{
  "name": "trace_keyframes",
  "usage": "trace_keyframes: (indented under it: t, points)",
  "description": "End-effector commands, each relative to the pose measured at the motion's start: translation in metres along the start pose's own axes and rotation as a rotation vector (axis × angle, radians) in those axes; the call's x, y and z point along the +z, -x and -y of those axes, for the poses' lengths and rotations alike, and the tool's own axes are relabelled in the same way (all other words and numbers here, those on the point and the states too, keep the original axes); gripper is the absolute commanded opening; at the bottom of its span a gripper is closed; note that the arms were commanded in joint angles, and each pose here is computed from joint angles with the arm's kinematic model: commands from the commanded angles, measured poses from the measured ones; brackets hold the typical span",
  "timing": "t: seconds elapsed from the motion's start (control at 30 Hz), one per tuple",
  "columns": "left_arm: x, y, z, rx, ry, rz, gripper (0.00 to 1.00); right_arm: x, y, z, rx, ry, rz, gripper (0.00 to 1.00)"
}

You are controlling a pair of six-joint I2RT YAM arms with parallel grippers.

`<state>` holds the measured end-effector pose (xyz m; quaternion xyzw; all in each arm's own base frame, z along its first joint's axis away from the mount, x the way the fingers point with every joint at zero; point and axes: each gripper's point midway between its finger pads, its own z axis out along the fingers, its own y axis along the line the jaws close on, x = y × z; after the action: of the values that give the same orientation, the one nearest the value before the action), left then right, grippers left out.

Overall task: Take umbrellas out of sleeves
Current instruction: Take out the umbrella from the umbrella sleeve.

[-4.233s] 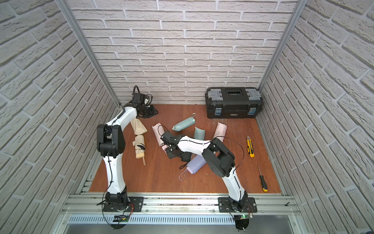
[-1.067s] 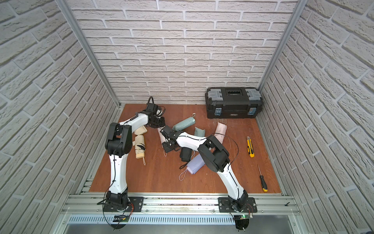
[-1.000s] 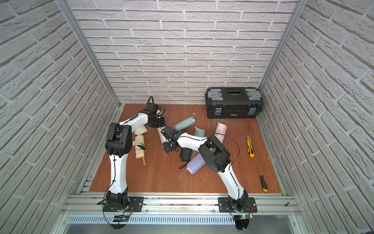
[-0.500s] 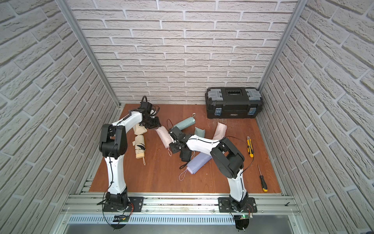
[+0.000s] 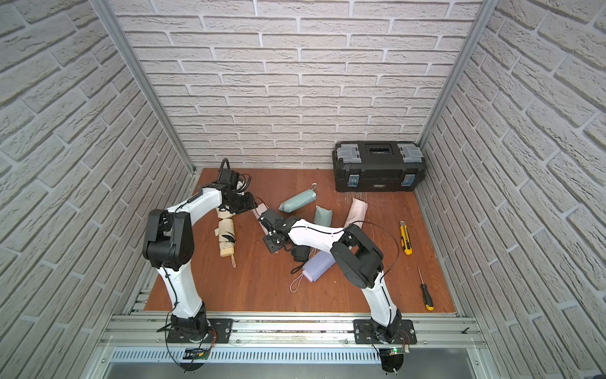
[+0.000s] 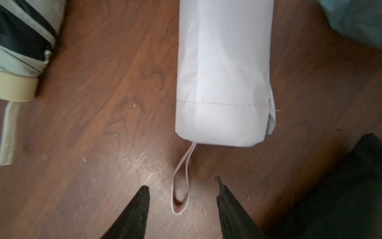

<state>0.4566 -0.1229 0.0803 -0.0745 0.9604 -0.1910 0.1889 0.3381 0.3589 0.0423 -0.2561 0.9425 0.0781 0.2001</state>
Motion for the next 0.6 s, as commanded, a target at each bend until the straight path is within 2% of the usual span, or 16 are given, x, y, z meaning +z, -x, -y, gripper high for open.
trace_keyframes:
  t: [0.0,0.27,0.4,0.57]
  points:
    - [0.0,0.007,-0.001,-0.007,-0.007,0.035,0.47,0.005,-0.002,0.007,0.011,-0.042,-0.031,0.59]
    - [0.005,0.007,-0.006,-0.011,0.001,0.026,0.47,0.012,-0.006,0.001,0.016,-0.024,-0.05,0.58]
    - [0.008,0.007,-0.014,-0.02,0.014,0.017,0.47,0.011,-0.009,0.002,0.0,-0.074,-0.057,0.44]
    - [0.019,0.001,-0.013,-0.046,-0.013,0.003,0.49,0.014,-0.014,0.0,-0.017,-0.117,-0.075,0.36]
